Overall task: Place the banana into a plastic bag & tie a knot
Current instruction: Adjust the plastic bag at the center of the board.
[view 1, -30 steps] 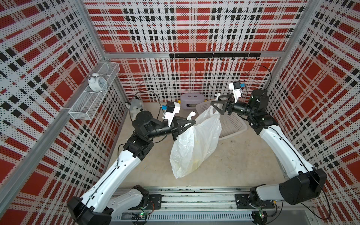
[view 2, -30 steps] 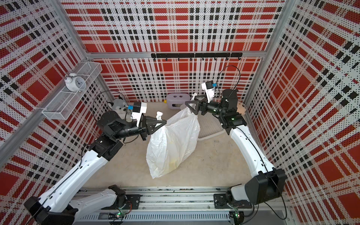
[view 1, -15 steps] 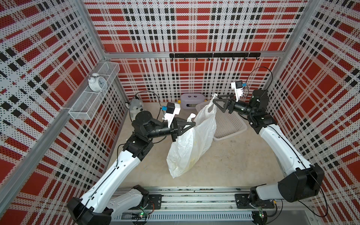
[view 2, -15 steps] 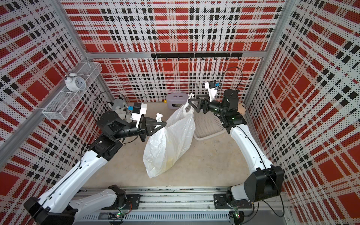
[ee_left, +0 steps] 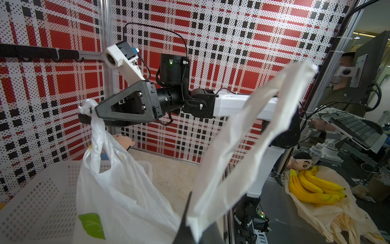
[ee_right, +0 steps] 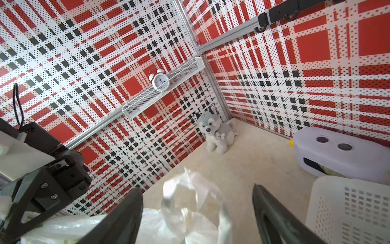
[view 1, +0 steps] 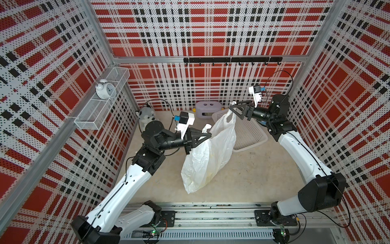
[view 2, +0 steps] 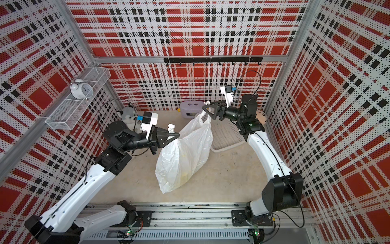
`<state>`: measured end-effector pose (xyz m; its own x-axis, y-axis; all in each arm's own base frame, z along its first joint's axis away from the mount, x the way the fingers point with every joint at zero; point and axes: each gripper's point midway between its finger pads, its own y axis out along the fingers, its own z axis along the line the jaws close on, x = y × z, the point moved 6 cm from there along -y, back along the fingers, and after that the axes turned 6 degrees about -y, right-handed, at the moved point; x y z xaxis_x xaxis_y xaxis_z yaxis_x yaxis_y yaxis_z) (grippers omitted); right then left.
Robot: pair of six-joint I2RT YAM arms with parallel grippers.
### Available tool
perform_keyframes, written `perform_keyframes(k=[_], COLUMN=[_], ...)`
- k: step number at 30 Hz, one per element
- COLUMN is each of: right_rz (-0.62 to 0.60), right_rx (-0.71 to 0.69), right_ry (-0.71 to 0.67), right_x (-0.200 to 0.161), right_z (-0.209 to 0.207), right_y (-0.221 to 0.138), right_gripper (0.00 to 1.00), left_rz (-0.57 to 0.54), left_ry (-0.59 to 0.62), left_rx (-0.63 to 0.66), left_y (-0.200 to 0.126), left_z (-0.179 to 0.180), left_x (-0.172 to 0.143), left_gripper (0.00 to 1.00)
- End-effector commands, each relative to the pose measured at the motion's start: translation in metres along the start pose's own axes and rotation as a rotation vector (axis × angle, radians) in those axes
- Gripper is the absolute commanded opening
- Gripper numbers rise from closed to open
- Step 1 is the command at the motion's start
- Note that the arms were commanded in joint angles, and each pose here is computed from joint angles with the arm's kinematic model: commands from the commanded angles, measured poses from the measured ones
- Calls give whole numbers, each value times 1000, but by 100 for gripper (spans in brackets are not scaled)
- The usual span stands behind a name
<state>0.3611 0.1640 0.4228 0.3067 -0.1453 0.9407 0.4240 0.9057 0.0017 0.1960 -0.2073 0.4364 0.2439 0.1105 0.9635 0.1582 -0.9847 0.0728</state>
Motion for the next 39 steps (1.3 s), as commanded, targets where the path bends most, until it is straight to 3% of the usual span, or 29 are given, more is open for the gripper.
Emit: perform_keyframes(k=[1,6,11,14,19,21,23,27,30,35,39], right_rz=[-18,-23,-41,-49,-67,-56,-77,-178,-228,-284,-332], right_rx=[64,116,68,-141,-867,-1047,-1107,-1097,-1102,-1178,-1233], right_ry=[-30,4,11,50,31,22,65,-7,-66,-77,-107], right_x=[12,13,17,14,-10,-20,-26,-17,-3,10,17], right_z=[7,11,18,12,17,35,54,107,137,147,159], right_y=[0,0,-7,-11,-16,-15,-15,-16,-20,-35,-44], right_gripper=[81,61,1,0,0,0,0,0,0,0,0], left_rz=[-22,-21,-46,-99,-220,-271,-294,-328,-312,-244,-259], left_ry=[34,30,26,19,17,16,9,-28,-43,-41,-21], left_rx=[-13,-11,86,244,515,625,667,711,652,544,570], left_y=[-5,-5,-7,-11,-18,-24,-26,-36,-43,-59,-85], left_z=[-7,-6,4,21,47,58,68,86,89,85,97], left_x=[5,4,4,5,-6,-15,-27,-38,-36,-22,-14], left_gripper=[0,0,0,0,0,0,0,0,0,0,0])
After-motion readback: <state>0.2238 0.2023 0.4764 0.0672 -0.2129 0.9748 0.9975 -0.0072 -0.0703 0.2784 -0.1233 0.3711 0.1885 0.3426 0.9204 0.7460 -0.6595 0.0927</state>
